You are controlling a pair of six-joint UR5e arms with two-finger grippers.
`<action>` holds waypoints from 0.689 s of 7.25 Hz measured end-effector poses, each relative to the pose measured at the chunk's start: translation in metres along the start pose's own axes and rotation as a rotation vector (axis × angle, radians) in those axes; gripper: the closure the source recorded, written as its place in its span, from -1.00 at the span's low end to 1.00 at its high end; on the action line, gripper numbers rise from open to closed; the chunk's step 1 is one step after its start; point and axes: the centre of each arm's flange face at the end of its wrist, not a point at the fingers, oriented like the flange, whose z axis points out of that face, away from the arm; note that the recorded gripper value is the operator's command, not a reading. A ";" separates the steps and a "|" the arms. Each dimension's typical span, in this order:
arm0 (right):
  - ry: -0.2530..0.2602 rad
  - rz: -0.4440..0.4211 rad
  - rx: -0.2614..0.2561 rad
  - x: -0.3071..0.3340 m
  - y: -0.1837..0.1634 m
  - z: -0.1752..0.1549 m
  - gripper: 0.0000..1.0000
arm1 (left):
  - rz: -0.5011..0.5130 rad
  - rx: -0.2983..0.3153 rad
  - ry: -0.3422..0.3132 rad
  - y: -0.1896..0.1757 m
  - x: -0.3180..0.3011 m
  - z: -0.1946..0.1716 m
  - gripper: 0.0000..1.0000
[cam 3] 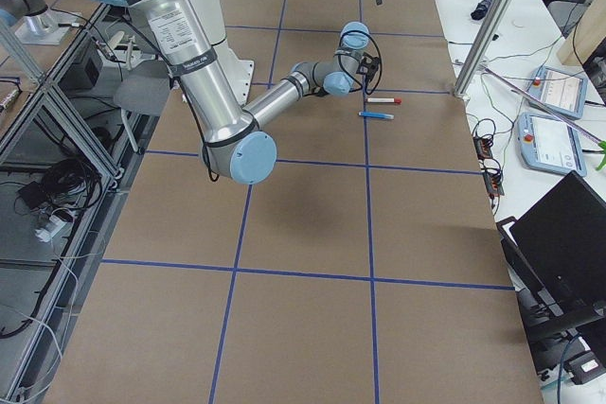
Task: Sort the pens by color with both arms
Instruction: 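Lower the right gripper over the pen cup toward the green highlighter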
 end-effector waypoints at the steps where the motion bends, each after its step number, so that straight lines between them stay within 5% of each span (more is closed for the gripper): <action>1: 0.002 -0.008 -0.027 -0.012 0.001 0.009 -0.82 | -0.001 -0.002 -0.003 -0.002 -0.004 0.000 -0.97; 5: 0.048 0.062 -0.122 -0.007 0.009 0.034 -0.56 | -0.014 -0.041 -0.002 0.004 -0.024 0.001 -0.97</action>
